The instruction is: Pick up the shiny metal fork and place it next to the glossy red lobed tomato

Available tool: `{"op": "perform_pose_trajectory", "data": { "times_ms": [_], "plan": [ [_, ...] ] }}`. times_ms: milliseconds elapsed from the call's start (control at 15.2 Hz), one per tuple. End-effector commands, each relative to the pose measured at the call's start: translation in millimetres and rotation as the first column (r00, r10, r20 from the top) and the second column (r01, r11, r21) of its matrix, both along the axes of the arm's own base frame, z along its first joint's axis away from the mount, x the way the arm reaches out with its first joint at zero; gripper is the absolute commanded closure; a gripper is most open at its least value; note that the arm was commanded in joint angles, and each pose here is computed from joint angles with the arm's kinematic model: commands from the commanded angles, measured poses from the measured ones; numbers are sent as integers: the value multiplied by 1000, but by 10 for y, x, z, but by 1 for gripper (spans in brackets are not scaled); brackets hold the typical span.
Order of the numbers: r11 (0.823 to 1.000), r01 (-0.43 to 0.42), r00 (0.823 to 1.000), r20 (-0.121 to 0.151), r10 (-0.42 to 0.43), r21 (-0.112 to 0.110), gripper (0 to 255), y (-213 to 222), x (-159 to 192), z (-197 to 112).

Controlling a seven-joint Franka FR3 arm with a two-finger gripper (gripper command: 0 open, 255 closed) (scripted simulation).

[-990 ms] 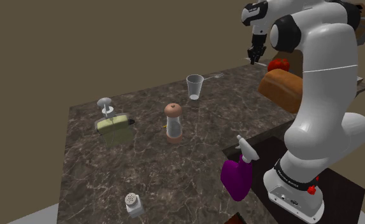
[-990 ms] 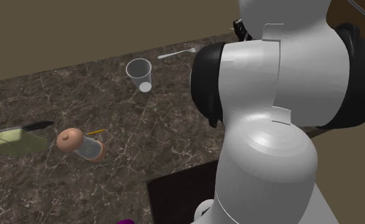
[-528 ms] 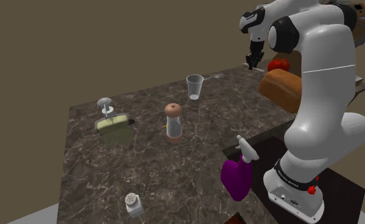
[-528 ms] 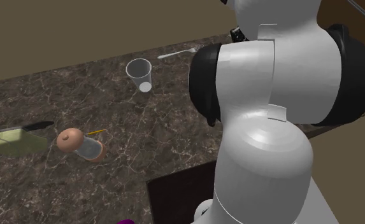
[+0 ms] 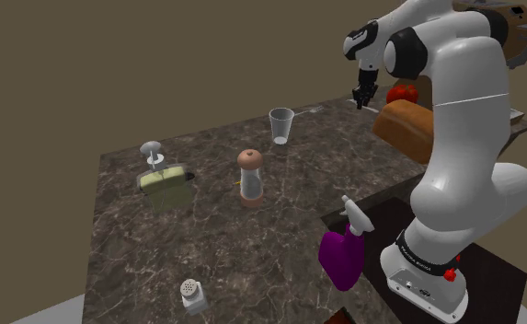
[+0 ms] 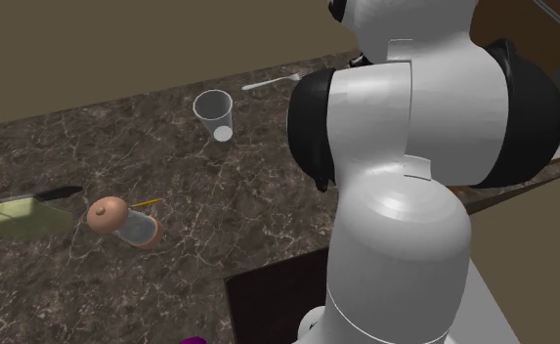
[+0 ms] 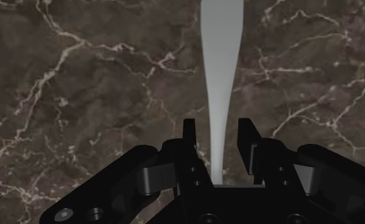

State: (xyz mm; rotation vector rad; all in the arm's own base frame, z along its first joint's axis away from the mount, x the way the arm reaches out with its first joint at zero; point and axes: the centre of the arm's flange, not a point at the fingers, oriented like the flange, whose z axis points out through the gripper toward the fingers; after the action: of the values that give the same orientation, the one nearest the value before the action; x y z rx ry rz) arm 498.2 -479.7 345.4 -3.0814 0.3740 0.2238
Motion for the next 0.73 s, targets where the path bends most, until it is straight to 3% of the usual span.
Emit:
{"op": "perform_pose_trajectory", "data": {
  "times_ms": [0, 660],
  "plan": [
    [1000, 0, 1000, 1, 0, 0, 255, -3, 0, -106],
    [1000, 0, 1000, 1, 0, 0, 255, -3, 0, -229]
  ]
}}
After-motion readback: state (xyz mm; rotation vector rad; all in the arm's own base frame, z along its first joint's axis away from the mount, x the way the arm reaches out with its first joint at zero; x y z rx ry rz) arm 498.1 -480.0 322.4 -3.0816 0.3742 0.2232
